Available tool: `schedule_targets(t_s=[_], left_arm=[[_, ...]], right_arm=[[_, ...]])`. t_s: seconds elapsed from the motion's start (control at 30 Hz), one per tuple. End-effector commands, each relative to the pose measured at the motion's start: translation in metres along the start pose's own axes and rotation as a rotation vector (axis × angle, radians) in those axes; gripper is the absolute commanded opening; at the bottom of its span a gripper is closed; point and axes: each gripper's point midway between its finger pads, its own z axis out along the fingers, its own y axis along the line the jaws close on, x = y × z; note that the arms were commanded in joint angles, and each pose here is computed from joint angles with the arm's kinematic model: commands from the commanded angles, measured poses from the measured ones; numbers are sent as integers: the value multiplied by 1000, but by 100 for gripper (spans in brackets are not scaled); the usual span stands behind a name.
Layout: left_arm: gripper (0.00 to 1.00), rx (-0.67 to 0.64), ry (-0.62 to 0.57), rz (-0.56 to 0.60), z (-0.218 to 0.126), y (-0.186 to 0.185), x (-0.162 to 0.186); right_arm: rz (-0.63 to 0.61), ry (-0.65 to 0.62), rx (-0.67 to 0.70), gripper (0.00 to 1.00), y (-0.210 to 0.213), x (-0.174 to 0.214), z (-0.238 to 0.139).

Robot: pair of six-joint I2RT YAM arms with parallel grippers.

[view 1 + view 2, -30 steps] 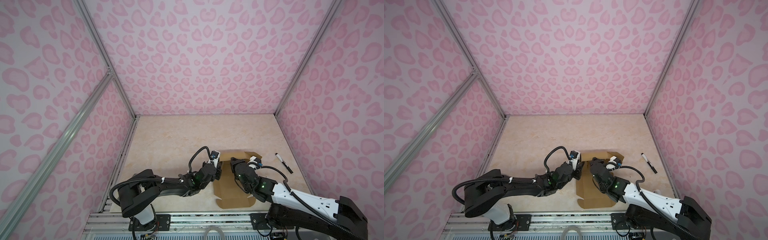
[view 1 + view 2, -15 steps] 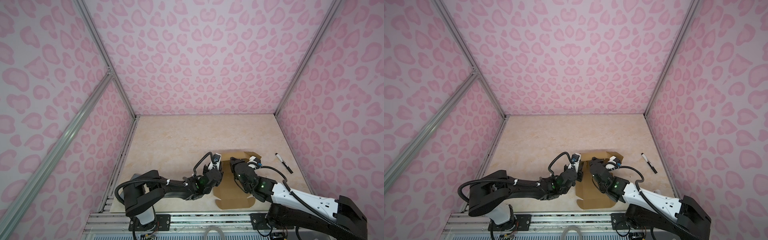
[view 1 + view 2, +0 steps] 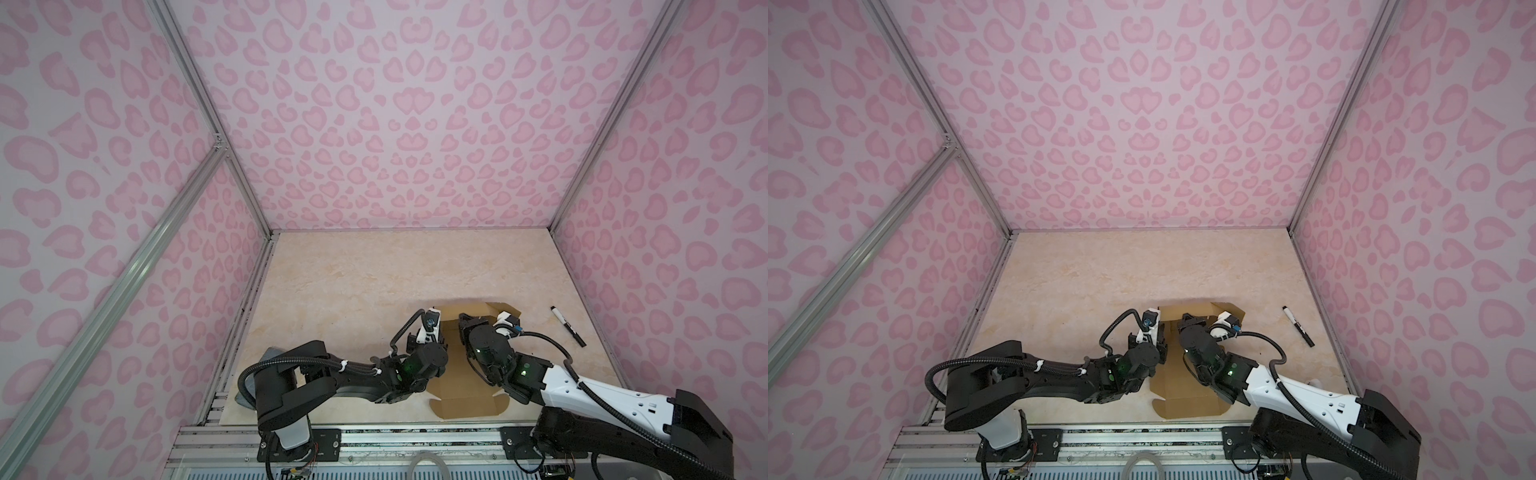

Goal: Fold the paper box

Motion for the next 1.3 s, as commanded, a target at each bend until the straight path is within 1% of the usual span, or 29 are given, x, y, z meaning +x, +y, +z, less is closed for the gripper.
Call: schedule_targets(t_s=[0.0,0.33,0.6,0.83,0.93,1.1,1.27], left_arm=[[21,-23,-46,-56,0,1,-14],[15,-56,-54,-37,0,4,-14],[4,-141,-77,46,-1,17,-16],[4,-215,-96,106,1,32,-21],[4,-230,-95,121,4,42,-24],[4,-232,-90,120,8,62,-28],[4,-235,-94,133,9,73,-29]], right_arm=[[4,-5,-12,0,0,0,1],[13,3,-23,0,-2,2,1],[6,6,-39,0,4,3,0],[-16,16,-54,0,10,4,-2],[-30,24,-66,6,15,5,-4],[-57,43,-86,22,26,8,-11],[-71,75,-93,32,30,12,-15]])
